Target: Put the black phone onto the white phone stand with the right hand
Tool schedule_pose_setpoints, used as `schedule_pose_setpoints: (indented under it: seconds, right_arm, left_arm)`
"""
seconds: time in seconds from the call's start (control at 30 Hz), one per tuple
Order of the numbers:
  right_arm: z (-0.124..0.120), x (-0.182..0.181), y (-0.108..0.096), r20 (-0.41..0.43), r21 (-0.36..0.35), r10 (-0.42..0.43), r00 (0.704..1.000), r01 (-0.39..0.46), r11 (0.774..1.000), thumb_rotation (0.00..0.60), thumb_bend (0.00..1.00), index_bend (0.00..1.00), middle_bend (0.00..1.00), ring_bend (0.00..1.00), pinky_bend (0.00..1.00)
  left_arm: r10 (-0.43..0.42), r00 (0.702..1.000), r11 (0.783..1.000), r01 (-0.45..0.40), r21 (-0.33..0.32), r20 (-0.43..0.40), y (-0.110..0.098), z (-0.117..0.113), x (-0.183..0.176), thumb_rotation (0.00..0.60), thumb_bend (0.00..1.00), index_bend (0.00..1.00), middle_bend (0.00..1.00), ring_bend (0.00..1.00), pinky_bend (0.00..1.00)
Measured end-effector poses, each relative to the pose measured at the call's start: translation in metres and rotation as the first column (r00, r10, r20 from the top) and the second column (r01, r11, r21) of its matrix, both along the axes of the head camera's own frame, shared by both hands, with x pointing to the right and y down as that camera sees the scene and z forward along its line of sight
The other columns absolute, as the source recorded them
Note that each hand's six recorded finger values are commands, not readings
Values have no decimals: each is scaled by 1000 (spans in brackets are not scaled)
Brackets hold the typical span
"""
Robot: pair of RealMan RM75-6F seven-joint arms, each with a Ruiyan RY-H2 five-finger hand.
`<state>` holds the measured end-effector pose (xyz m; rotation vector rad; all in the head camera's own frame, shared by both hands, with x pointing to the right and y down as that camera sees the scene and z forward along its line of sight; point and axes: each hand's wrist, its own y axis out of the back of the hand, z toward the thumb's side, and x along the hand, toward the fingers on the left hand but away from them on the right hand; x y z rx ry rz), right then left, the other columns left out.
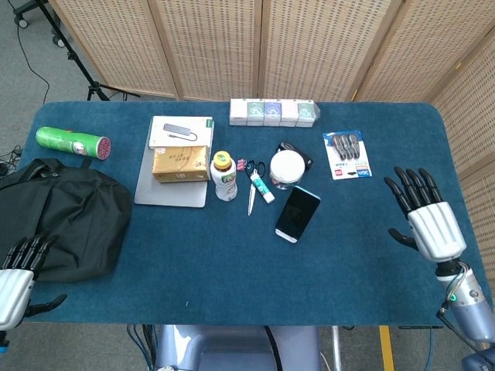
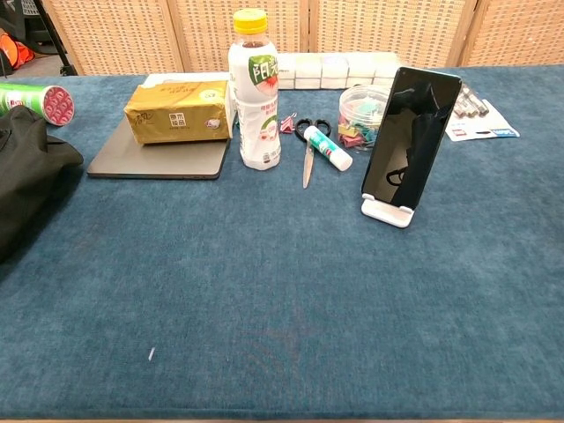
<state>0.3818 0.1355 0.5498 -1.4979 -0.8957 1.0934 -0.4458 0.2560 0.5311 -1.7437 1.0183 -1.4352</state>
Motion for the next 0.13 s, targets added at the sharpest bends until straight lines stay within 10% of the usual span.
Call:
schedule_pose_setpoints:
  seconds: [0.13]
  right_arm:
    - [4,11,26,16,-14,58,998,-57,998,600,0,0,0,0,0]
  left_arm:
    - [3,1000,1000,-3,10,-2,1,-2,0,600,0,0,0,0,0]
